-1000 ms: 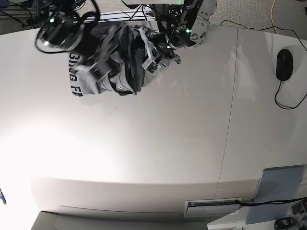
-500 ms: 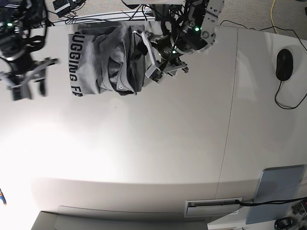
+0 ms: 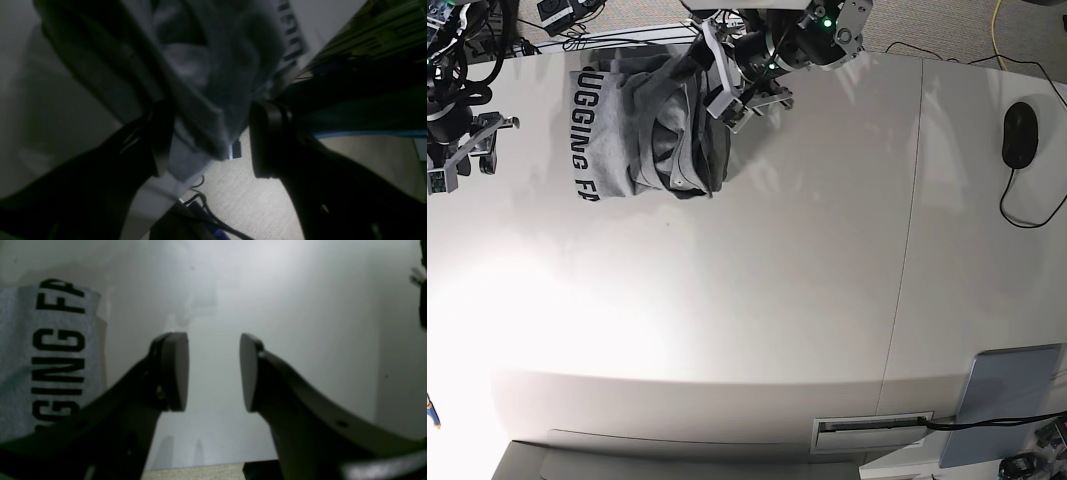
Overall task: Fold the T-shirt properly
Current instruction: 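Drag the folded bundle with the left gripper toward the table center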
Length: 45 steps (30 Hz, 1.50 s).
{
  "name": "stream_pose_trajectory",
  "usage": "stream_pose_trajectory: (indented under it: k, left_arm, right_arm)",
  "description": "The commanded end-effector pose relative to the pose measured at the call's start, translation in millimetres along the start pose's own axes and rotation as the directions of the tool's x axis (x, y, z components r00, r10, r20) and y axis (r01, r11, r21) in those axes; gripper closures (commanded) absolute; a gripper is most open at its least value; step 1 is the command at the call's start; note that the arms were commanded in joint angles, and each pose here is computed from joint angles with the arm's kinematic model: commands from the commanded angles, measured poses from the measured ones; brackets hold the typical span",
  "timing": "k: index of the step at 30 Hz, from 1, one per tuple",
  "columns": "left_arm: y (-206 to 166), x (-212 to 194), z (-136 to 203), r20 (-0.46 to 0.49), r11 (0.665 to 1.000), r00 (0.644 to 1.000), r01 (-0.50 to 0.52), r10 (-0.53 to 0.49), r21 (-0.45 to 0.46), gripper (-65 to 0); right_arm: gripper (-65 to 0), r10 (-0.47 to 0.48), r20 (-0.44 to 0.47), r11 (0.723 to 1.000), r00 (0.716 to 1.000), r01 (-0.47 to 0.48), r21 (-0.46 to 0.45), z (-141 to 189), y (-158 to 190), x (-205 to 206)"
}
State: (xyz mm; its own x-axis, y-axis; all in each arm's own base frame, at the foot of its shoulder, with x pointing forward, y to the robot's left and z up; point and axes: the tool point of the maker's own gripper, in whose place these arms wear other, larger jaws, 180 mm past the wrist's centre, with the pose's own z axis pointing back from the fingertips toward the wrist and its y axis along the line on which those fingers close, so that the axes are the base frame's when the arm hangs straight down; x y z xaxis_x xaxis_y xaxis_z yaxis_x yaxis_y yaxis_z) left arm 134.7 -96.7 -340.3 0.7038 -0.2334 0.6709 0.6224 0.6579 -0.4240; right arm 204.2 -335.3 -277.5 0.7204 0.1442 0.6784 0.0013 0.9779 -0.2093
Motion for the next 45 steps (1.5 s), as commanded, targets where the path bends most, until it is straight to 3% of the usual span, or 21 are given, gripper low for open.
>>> stream_pose_trajectory:
  k: [1, 10, 12, 15, 16, 19, 21, 26, 29, 32, 35, 40, 45]
  left_arm:
    - [-5, 9, 0, 0.043, 1.0, 0.999, -0.003, 0.003, -0.018, -36.9]
    - [0, -15, -18, -0.01, 0.999, 1.0, -0.026, 0.026, -0.025, -36.8]
    - [1, -11, -18, 0.0, 0.999, 1.0, -0.022, 0.022, -0.023, -30.3]
    - [1, -8, -18, 0.015, 1.0, 1.0, -0.013, 0.013, -0.028, -5.3]
    - [-2, -8, -18, 0.015, 0.999, 1.0, 0.006, -0.005, -0.045, 0.0]
    - [-12, -13, -17, -0.004, 0.993, 0.999, 0.05, -0.051, -0.104, 0.0]
    - [-9, -20, -15, -0.04, 0.993, 0.996, 0.069, -0.074, -0.098, 0.0]
    - [25, -38, 0, -0.132, 0.989, 0.981, 0.148, -0.145, 0.007, 0.0]
    - [62, -49, 10, -0.174, 0.978, 0.975, 0.164, -0.141, 0.126, 0.0]
    - [109, -48, 24, -0.169, 0.934, 0.976, 0.186, -0.139, 0.306, 0.0]
    - [145, -38, 38, -0.134, 0.88, 0.976, 0.212, -0.171, 0.425, 0.0]
    - [176, -8, 55, -0.043, 0.814, 0.959, 0.262, -0.281, 0.519, 0.0]
    - [203, 20, 49, -0.012, 0.78, 0.944, 0.278, -0.329, 0.56, 0.0]
  right_arm:
    - [-25.1, 0.017, 0.032, 1.0, 0.999, -0.017, -0.011, 4, -4, 11]
    - [-25.1, 0.017, 0.026, 1.0, 1.0, -0.017, -0.011, 4, -4, 9]
    - [-25.1, 0.017, 0.027, 1.0, 0.999, -0.017, -0.011, 4, -4, 10]
    - [-25.1, 0.017, 0.029, 1.0, 0.999, -0.017, -0.011, 4, -4, 10]
    - [-25.1, 0.018, 0.029, 1.0, 0.999, -0.017, -0.011, 4, -4, 10]
    - [-25.1, 0.018, 0.039, 1.0, 0.999, -0.018, -0.011, 4, -4, 12]
    - [-25.1, 0.018, 0.046, 1.0, 0.999, -0.017, -0.011, 4, -4, 13]
    - [-25.1, 0.018, 0.058, 1.0, 0.998, -0.018, -0.011, 4, -4, 15]
    - [-25.1, 0.018, 0.057, 1.0, 0.998, -0.017, -0.011, 4, -4, 15]
    - [-25.1, 0.018, 0.056, 1.0, 0.998, -0.017, -0.01, 4, -4, 15]
    - [-25.1, 0.018, 0.057, 1.0, 0.998, -0.017, -0.007, 4, -3, 15]
    - [-25.1, 0.01, 0.064, 1.0, 0.998, -0.012, 0.024, 4, 2, 16]
    - [-25.1, 0.007, 0.063, 0.999, 0.998, -0.009, 0.033, 4, 4, 16]
